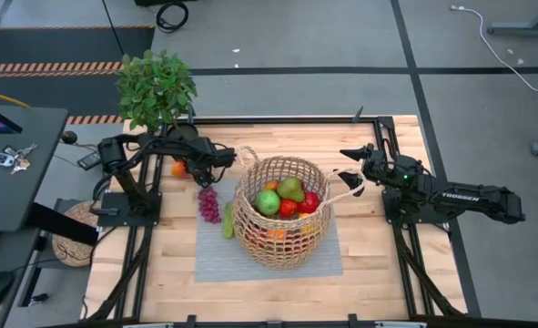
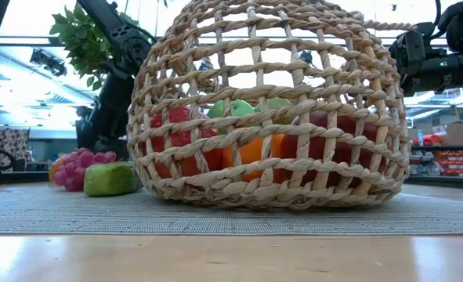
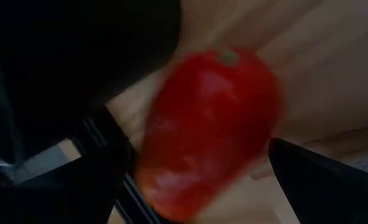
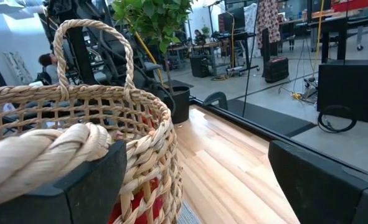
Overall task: Build produce basket
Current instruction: Put the red mango into the brown basket
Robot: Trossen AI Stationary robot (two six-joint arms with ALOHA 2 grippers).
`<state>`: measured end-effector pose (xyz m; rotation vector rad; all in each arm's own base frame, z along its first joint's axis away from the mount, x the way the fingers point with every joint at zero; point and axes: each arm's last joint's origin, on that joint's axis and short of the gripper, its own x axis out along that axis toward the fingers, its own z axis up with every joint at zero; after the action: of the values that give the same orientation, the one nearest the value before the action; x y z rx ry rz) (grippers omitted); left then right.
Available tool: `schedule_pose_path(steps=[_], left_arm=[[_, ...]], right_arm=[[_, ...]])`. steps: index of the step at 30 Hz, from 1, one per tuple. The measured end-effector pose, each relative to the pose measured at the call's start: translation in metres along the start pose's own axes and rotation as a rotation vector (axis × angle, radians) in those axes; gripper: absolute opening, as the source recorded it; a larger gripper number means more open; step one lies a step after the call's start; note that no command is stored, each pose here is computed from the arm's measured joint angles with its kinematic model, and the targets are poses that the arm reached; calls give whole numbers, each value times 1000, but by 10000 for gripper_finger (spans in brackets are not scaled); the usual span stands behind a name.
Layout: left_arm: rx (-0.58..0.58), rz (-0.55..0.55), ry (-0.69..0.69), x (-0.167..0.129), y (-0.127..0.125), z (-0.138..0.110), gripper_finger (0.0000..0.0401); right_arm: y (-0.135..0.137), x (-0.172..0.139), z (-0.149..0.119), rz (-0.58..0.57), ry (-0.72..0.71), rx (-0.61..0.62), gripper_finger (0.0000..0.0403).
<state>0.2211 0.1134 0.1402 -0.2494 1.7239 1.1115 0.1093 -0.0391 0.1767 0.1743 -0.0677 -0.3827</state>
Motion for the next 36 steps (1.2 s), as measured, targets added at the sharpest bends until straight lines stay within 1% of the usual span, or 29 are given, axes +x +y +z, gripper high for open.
schedule_pose_path(steps=[1,5,10,12,15,20,24,27,32,36], left_arm=[[3,17,-6,0,0,0,389],[45,25,-9,0,1,0,389],[107,-19,9,0,-1,0,388],[124,-27,12,0,-1,0,382],[124,-26,13,0,-1,-1,357],[124,-30,14,0,-1,-1,301],[125,-61,23,-2,-2,-2,266],[123,-88,-1,-10,-3,-5,254],[81,-186,-57,-32,1,-6,260],[4,-270,-121,-55,12,-3,259]], right_arm=[[0,0,0,0,0,0,394],[0,0,0,0,0,0,394],[0,0,0,0,-1,0,394],[0,0,0,0,-2,0,394],[0,0,0,0,-2,0,394],[0,0,0,0,-2,0,394],[0,0,0,0,-2,0,394],[0,0,0,0,-2,0,394],[0,0,0,1,-3,0,394],[0,0,0,1,-5,0,394]])
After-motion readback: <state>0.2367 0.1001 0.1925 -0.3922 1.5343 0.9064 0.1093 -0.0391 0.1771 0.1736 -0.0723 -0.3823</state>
